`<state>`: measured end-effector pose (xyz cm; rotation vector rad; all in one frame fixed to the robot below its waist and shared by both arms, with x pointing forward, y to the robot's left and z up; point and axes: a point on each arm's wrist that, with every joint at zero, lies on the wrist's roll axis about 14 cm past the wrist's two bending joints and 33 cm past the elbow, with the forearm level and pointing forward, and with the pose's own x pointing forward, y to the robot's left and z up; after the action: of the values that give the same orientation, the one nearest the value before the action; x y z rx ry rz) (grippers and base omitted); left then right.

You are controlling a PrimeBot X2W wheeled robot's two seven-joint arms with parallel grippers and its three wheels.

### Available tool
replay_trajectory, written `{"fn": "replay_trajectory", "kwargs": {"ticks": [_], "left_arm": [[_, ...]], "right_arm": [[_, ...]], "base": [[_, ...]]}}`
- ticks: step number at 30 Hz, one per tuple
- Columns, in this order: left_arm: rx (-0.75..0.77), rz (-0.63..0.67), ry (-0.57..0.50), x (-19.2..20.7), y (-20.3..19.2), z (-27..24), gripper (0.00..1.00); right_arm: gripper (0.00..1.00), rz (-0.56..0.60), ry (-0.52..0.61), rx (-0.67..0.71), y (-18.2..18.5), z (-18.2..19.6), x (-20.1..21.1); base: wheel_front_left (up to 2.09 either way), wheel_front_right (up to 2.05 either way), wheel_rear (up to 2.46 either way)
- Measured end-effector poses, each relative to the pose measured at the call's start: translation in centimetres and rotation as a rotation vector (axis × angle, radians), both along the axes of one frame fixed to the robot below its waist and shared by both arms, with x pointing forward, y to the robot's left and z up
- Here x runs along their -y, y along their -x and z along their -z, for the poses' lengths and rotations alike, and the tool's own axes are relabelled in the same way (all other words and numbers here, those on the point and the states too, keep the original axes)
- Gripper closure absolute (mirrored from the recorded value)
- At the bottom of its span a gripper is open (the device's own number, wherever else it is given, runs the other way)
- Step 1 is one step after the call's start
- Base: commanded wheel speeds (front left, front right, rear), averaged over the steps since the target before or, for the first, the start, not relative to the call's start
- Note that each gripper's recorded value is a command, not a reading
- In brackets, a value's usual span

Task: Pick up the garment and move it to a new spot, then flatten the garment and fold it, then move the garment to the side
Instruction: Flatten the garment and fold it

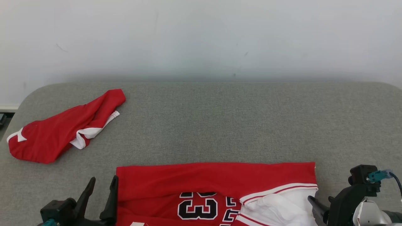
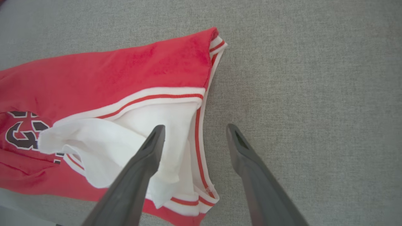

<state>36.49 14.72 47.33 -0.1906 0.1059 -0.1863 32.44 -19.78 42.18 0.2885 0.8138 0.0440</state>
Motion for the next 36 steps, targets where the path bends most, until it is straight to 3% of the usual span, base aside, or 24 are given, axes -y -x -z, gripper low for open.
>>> {"fn": "replay_trajectory", "kwargs": {"ticks": [15, 33, 34, 35, 36], "left_arm": [[-0.033, -0.008, -0.002, -0.4, 0.1, 1.2, 0.00], [-0.034, -0.023, -0.005, -0.9, 0.1, 1.1, 0.00], [-0.034, -0.025, -0.005, -1.0, 0.1, 1.1, 0.00], [-0.034, -0.026, -0.005, -1.0, 0.1, 1.1, 0.00], [-0.034, -0.027, -0.005, -1.1, 0.1, 1.1, 0.00]], "right_arm": [[0.00, -0.036, -0.058, -0.145, -0.2, 4.0, -1.9], [0.00, -0.116, -0.120, -0.167, -1.9, 4.7, -5.3], [0.11, -0.120, -0.120, -0.167, -2.0, 4.8, -5.4], [0.29, -0.125, -0.120, -0.168, -2.0, 4.8, -5.6], [0.64, -0.128, -0.119, -0.165, -2.1, 4.8, -5.7]], "base": [[0.00, 0.00, 0.00], [0.00, 0.00, 0.00], [0.00, 0.00, 0.00], [0.00, 0.00, 0.00], [0.00, 0.00, 0.00]]}}
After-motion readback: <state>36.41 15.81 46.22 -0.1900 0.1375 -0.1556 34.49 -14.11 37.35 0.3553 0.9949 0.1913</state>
